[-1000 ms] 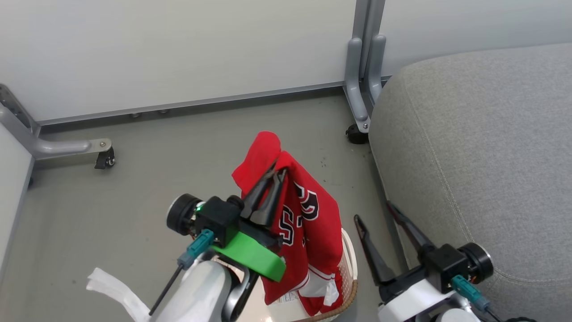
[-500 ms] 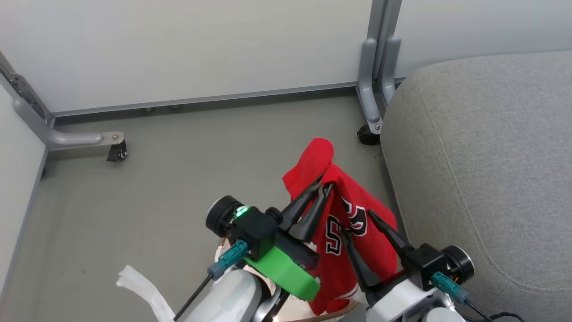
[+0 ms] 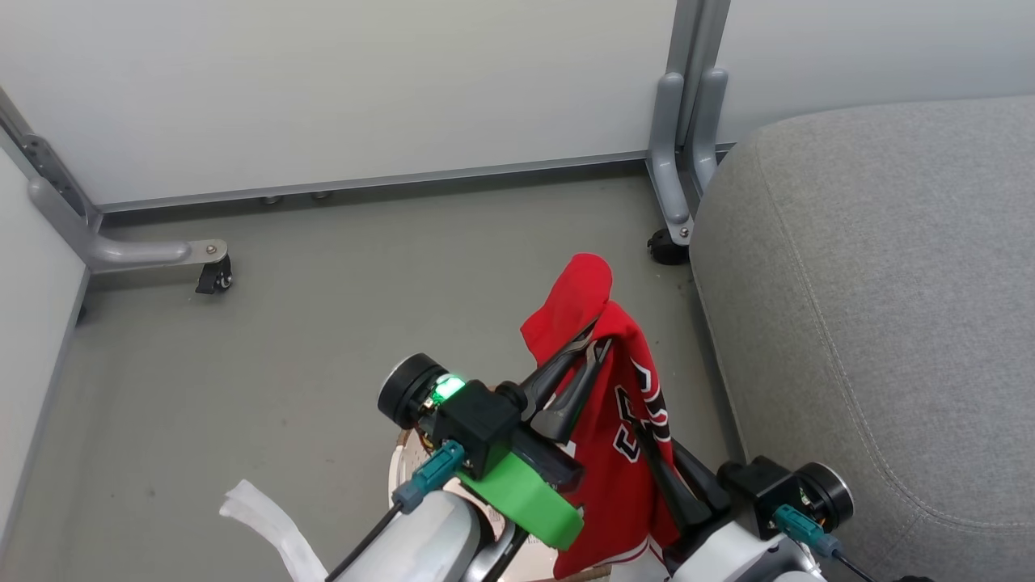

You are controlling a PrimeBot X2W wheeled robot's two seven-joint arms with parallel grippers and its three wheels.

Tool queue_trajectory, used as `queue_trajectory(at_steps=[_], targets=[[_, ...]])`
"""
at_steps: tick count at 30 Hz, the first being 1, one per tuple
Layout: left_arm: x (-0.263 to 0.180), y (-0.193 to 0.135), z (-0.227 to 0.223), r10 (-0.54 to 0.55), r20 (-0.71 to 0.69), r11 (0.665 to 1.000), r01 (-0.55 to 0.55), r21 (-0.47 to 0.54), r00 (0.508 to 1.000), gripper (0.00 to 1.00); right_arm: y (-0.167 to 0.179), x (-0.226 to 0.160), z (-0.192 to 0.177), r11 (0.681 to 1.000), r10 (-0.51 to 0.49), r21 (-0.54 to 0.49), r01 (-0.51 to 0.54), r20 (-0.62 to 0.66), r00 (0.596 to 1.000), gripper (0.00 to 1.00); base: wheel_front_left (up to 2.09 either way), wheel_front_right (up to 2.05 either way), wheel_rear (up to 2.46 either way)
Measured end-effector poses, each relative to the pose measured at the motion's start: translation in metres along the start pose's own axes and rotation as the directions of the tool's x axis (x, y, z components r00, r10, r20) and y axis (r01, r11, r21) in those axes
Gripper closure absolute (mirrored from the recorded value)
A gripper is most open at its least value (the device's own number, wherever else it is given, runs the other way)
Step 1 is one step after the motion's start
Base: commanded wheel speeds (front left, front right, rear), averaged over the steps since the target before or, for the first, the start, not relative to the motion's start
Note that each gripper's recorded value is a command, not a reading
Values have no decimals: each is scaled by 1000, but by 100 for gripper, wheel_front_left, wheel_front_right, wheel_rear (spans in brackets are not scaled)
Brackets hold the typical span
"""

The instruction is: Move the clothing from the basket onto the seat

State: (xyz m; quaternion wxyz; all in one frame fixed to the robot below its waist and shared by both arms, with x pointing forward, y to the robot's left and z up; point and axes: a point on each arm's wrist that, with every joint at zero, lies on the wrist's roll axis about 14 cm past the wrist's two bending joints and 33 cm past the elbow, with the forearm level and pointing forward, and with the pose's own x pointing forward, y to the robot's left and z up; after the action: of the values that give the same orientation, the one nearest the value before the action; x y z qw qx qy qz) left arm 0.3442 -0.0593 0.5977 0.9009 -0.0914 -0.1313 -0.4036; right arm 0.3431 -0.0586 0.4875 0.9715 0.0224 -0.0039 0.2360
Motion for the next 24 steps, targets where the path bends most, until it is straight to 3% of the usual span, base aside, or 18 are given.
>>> queue_trajectory(at_steps=[7, 8, 9, 10, 11, 24], targets=[[-3, 2, -10, 1, -43, 1000, -1, -8, 999, 100, -1, -3, -3, 1000, -7, 15, 7, -7, 1000, 100, 0, 0, 0], [-3, 2, -11, 3, -47, 1000, -4, -11, 999, 95, -1, -3, -3, 1000, -7, 15, 7, -7, 1000, 100, 0, 0, 0], [-3, 3, -13, 6, -55, 1000, -7, -16, 998, 83, -2, -3, -3, 1000, -7, 14, 7, -7, 1000, 100, 0, 0, 0], [-3, 3, -15, 8, -66, 1000, -9, -20, 998, 20, -2, -3, -3, 1000, -6, 13, 7, -7, 1000, 100, 0, 0, 0], [-4, 4, -17, 10, -77, 1000, -12, -27, 997, 0, -2, -3, -3, 1000, -7, 15, 7, -7, 1000, 100, 0, 0, 0], [-6, 6, -27, 21, -127, 998, -29, -59, 992, 0, -1, -3, -4, 1000, 0, 23, 0, -12, 1000, 100, 0, 0, 0]])
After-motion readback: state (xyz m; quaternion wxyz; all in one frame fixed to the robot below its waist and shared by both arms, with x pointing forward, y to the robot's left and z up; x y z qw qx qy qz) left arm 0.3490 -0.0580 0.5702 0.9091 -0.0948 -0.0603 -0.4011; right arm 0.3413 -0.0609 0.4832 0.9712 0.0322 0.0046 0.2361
